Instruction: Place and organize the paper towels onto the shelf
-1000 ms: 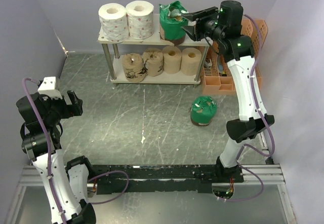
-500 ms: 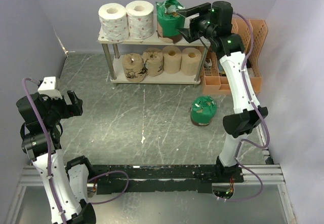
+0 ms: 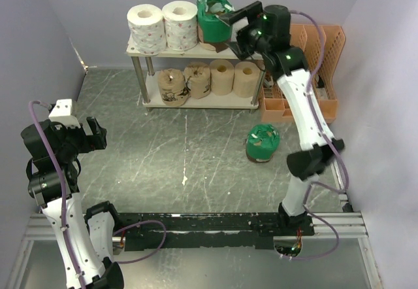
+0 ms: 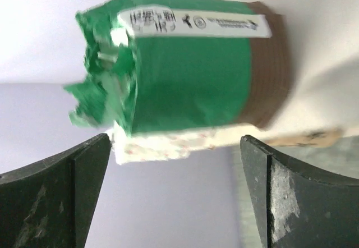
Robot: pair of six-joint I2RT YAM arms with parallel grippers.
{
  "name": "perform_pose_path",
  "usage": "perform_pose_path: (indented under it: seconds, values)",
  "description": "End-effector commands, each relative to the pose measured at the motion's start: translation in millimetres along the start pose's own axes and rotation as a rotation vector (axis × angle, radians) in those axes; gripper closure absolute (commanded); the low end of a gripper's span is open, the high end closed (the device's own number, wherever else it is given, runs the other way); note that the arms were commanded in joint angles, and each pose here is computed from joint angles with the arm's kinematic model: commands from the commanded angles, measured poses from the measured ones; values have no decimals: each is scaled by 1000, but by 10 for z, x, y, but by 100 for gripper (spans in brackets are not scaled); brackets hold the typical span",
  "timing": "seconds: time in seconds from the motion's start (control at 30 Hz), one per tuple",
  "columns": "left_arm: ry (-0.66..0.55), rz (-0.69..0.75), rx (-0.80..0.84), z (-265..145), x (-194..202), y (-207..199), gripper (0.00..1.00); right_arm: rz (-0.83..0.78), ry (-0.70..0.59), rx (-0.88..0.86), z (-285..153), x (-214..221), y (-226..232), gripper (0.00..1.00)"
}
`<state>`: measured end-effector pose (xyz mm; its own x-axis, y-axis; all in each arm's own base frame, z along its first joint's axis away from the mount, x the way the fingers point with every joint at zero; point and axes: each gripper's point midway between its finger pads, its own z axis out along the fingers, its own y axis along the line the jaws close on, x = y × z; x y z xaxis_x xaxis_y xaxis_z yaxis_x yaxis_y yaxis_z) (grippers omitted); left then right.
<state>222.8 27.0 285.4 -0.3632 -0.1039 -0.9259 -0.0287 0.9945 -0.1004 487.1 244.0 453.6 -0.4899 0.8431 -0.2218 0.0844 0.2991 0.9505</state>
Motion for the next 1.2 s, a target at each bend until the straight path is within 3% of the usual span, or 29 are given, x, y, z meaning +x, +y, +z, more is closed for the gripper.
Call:
perform_pose_path:
  seconds: [0.0, 0.17, 0.3, 0.43, 0.6, 0.67, 0.83, 1.0, 1.17]
  values:
    - [-31, 14, 0, 1, -67, 13, 2, -312, -246, -47, -993, -219, 195, 0]
    - [-67, 22, -28, -93, -109, 25, 2, -448, -441, 89, -1937, -276, -655, 0]
    - [-85, 31, -24, -133, -131, 1, 2, -584, -516, 440, -2335, -408, -1688, 0]
    - [-69, 30, -7, -96, -112, -10, 2, -735, -449, 756, -2491, -401, -2388, 0]
    - [-56, 27, 4, -62, -96, -12, 2, -952, -321, 937, -2477, -114, -2790, 0]
    - [-55, 27, 5, -58, -97, -13, 2, -1050, -200, 962, -2405, 36, -2932, 0]
    - [-54, 27, 8, -58, -94, -18, 2, -1112, -10, 963, -2248, 326, -3296, 3]
    - [-48, 28, 20, -41, -86, -30, 2, -1133, 102, 887, -2034, 583, -3431, 14]
    - [-34, 24, 31, -3, -70, -29, 2, -1185, 104, 1024, -2057, 572, -3638, 13]
